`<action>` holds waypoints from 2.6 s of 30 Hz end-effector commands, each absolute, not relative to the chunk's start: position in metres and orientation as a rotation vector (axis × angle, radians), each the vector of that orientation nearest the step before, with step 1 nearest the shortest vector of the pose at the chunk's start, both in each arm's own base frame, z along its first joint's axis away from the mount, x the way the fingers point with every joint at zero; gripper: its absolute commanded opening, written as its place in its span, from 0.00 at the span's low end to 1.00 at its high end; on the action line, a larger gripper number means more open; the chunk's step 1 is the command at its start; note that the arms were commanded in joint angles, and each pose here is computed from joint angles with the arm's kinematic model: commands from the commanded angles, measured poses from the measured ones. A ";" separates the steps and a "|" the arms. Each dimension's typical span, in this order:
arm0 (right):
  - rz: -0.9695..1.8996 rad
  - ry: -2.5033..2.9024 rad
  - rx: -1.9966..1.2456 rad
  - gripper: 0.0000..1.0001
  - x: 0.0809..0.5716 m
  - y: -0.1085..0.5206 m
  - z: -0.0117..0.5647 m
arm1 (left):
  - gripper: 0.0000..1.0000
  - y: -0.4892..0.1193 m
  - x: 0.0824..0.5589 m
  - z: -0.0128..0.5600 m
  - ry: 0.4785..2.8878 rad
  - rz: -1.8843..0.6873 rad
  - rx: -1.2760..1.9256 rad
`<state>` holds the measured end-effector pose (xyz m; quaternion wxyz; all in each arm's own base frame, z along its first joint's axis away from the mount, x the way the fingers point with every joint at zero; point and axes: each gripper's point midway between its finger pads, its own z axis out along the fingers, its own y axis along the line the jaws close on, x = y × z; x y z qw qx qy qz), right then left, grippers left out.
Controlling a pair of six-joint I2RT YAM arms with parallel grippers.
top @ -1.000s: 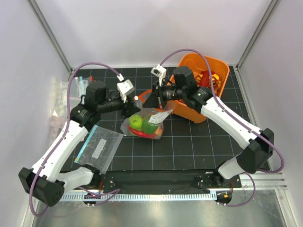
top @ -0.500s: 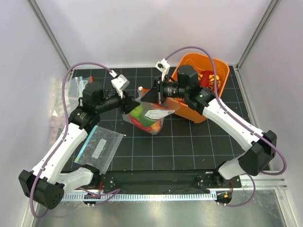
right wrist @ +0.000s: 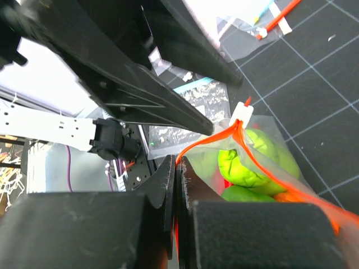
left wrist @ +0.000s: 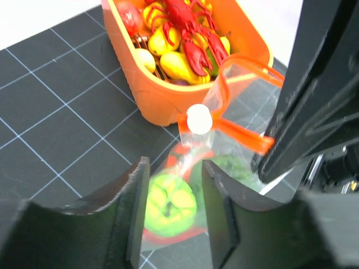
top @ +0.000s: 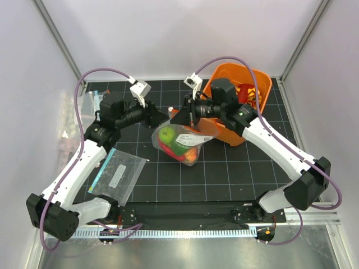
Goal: Place the food in the zip-top bag and seal the zipper
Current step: Zip the zipper food storage bag at the center of the board.
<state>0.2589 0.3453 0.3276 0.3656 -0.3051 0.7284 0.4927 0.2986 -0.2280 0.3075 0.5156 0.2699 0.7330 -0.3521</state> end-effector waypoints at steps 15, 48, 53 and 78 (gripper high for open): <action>1.209 1.711 -0.830 0.01 0.246 0.330 0.367 | 0.64 -0.239 0.291 0.333 1.691 -0.982 0.644; 1.080 1.644 -1.032 0.01 0.215 0.298 0.379 | 0.84 -0.267 0.242 0.361 1.537 -1.496 0.817; 1.060 1.585 -1.041 0.01 0.214 0.295 0.399 | 0.83 -0.268 0.240 0.379 1.476 -1.527 0.814; 1.124 1.493 -1.051 0.01 0.203 0.298 0.430 | 0.33 -0.281 0.263 0.406 1.404 -1.678 0.734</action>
